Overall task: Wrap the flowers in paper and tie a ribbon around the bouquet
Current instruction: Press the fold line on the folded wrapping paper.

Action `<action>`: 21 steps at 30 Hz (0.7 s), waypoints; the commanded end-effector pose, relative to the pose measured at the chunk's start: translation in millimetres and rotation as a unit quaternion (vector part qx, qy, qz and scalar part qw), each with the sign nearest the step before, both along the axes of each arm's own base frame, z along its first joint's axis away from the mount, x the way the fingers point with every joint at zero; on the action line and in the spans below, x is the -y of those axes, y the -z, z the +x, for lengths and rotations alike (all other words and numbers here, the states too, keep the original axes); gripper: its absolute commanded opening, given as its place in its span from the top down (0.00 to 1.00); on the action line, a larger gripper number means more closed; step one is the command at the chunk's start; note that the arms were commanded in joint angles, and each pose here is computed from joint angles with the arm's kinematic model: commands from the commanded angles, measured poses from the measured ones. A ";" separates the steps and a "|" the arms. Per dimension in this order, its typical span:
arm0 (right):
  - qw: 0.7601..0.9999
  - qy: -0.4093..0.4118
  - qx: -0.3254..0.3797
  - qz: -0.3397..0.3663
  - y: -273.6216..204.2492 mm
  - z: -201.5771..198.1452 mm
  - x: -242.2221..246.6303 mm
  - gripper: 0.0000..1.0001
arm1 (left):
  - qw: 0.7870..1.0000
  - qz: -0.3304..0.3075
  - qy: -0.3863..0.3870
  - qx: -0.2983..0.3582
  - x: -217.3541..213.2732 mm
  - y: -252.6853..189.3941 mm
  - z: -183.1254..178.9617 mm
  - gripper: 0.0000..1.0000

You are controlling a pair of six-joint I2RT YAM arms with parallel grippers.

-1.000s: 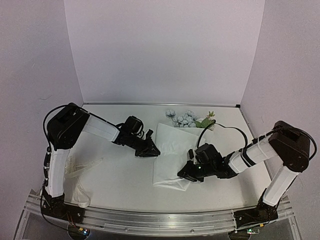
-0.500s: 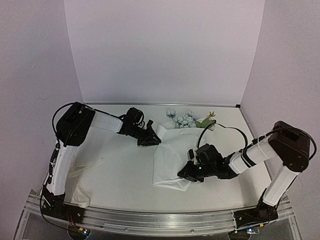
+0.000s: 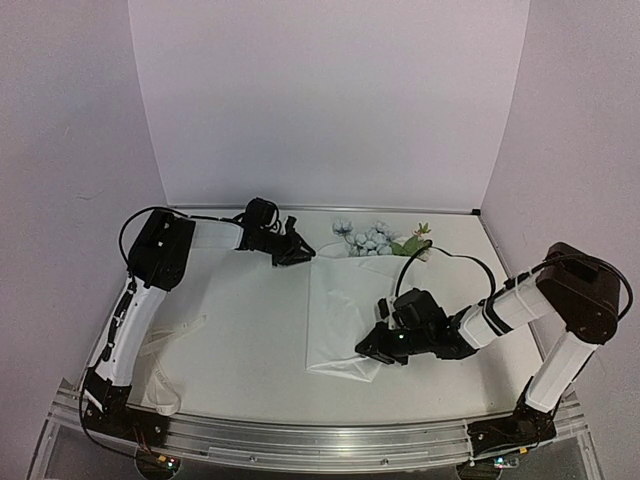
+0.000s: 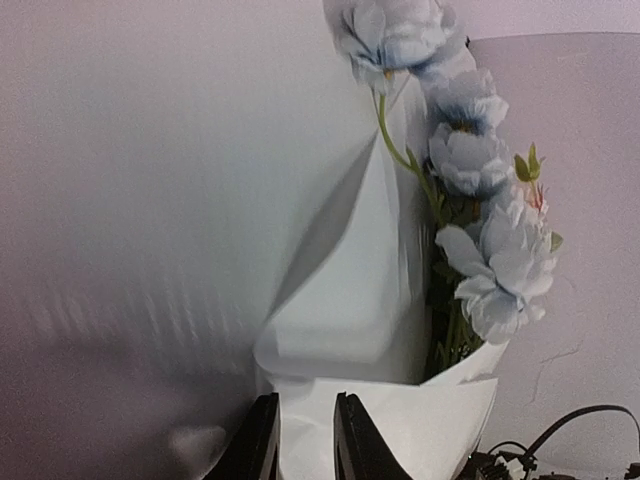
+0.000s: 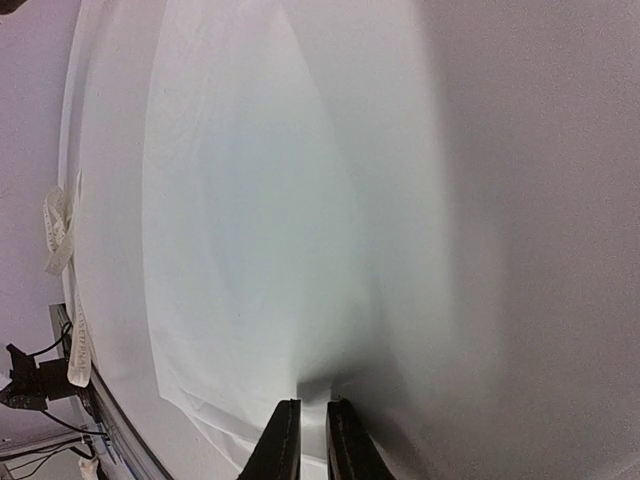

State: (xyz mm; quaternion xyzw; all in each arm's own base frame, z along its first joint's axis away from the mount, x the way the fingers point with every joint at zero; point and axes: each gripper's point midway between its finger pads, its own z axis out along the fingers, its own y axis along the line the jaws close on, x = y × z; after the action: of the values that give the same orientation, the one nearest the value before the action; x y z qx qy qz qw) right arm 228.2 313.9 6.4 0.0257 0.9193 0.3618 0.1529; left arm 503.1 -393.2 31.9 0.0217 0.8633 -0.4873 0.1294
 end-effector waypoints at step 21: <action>0.988 0.071 -0.019 -0.138 -48.6 13.0 102.3 0.24 | 0.999 -0.015 -0.027 0.039 -36.0 -101.4 -77.8 0.67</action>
State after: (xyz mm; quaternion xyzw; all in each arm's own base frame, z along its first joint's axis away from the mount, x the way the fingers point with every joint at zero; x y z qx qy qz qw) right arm 238.5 251.2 60.5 0.0686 0.9389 0.2947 0.1642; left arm 455.4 -344.2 96.4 -0.0077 0.8653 -0.4784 0.1496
